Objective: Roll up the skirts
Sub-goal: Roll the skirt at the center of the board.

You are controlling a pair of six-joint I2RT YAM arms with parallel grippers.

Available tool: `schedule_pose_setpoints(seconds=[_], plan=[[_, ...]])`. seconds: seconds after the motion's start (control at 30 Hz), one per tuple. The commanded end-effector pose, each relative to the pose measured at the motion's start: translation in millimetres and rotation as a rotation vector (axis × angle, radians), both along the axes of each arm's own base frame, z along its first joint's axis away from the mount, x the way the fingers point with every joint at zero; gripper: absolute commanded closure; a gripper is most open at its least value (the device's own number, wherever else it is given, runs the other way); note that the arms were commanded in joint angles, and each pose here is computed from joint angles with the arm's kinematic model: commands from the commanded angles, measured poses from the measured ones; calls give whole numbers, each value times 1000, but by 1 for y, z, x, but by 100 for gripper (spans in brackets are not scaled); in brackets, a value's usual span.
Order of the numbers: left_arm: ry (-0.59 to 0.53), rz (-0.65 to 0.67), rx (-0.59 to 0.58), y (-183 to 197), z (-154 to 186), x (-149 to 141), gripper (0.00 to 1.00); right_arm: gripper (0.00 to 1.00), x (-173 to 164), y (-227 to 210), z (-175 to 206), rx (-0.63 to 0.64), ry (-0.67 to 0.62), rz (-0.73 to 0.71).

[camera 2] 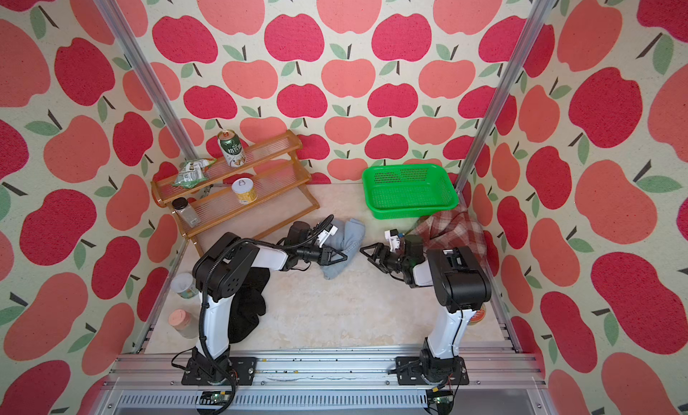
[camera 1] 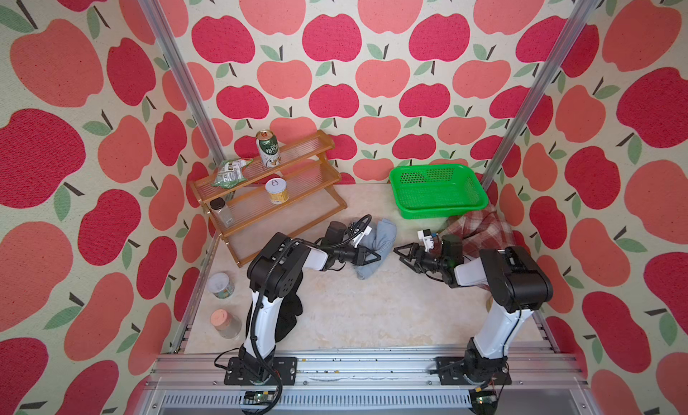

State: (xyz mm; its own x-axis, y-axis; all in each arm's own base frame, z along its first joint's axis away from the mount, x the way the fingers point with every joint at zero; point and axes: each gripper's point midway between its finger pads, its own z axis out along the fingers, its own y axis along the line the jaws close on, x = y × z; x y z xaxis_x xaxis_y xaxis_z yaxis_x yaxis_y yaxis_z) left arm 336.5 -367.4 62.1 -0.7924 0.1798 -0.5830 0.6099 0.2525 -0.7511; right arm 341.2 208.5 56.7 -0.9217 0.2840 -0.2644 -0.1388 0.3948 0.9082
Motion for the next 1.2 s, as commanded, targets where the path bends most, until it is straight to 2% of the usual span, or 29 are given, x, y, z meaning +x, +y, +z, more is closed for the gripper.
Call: schedule_pose_setpoints(seconds=[0.0,0.13,0.37,0.63,0.77,0.83,0.97,1.03,1.17], plan=[[77,-38,-34,-4,-10,-5,97,17,8,9,5,27,-28,11],[169,-50,-27,-6,-28,-4,96,17,13,15,-1,21,-22,16],[231,-75,-7,-7,-39,-8,97,19,23,22,-8,-8,-22,20],[333,-140,3,-10,-45,-15,97,32,33,31,-20,-31,-6,15],[382,-171,40,-11,-50,-21,96,49,39,32,-24,-38,4,-8],[412,-174,69,-10,-55,-22,93,62,40,31,-24,-37,8,-17],[417,-145,137,-4,-59,-18,74,99,38,28,-23,-58,19,-31],[374,-114,172,1,-53,-11,62,100,34,25,-24,-84,22,-38],[163,45,340,22,-34,22,52,100,26,19,-27,-126,56,-42]])
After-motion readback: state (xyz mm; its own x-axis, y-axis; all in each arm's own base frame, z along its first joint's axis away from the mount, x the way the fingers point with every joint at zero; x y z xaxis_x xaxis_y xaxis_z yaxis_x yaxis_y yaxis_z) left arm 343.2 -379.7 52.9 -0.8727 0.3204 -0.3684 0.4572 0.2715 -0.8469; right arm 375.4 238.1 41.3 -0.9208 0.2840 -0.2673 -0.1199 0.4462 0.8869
